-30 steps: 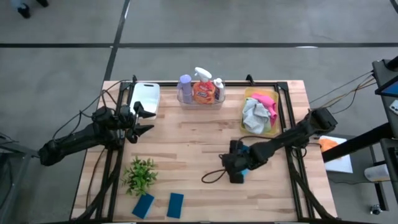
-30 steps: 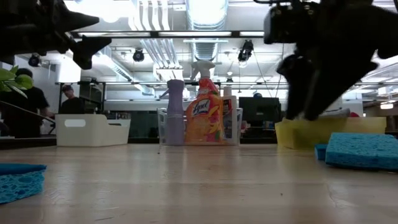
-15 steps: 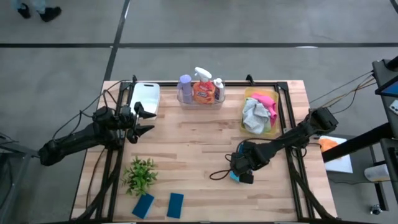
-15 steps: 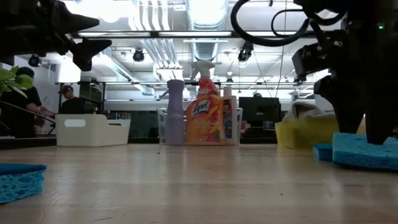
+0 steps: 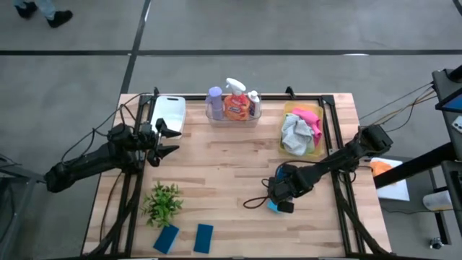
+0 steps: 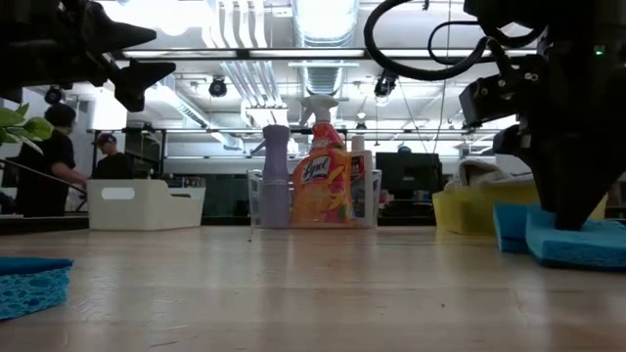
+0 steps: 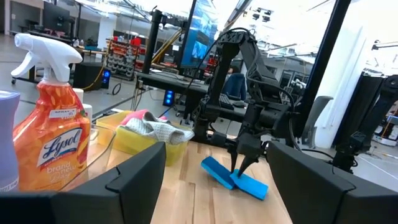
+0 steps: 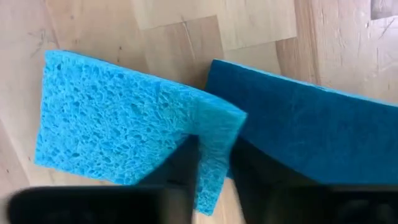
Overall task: Pick & Place Kitchen Items
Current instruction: Put the blue sponge into the white bin
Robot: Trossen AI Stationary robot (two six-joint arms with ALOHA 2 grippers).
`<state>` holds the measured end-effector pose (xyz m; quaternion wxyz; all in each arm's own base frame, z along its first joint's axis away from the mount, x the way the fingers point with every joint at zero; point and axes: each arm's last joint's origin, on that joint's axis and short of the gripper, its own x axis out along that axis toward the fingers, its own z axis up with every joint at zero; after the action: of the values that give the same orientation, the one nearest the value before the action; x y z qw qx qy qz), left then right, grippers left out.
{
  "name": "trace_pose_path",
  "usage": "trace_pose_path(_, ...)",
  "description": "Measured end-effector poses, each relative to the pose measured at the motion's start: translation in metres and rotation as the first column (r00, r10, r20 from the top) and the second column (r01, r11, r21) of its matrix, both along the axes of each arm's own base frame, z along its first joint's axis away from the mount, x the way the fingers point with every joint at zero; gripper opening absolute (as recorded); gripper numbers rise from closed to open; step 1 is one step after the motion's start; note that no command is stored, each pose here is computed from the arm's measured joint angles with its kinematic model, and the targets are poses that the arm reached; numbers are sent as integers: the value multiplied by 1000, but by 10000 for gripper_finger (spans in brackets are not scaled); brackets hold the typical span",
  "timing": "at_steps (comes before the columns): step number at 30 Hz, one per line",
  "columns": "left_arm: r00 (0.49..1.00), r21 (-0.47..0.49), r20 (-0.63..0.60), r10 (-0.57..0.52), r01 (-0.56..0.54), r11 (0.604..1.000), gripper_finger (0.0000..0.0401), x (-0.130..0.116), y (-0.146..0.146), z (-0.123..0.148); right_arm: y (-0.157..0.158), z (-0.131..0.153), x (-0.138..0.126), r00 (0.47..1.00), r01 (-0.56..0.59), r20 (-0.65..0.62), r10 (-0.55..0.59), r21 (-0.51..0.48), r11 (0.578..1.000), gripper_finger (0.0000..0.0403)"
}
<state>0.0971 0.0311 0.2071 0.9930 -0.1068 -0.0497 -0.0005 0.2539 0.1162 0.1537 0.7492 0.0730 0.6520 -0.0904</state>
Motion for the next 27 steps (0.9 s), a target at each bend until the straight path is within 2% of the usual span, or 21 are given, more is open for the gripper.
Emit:
trace_pose_path(2,1000,0,0,0,0,1000,287,0,0,0,0,1,0,1000,-5,3,5,1,1000,32)
trace_pose_path(10,1000,0,0,0,0,1000,287,0,0,0,4,15,2,998,-23,54,21,28,999,19)
trace_pose_path(15,1000,0,0,0,0,1000,287,0,0,0,8,42,4,985,-50,164,45,29,998,18)
trace_pose_path(18,1000,0,0,0,0,1000,287,0,0,0,6,61,3,965,-35,259,40,-23,999,18)
trace_pose_path(21,1000,0,0,0,0,1000,287,0,0,0,1,77,1,926,32,376,19,-128,991,18)
trace_pose_path(23,1000,0,0,0,0,1000,287,0,0,0,-3,86,1,881,108,472,2,-204,973,18)
trace_pose_path(27,1000,0,1,3,-3,1000,287,0,0,0,-11,103,6,739,339,673,-22,-343,876,18)
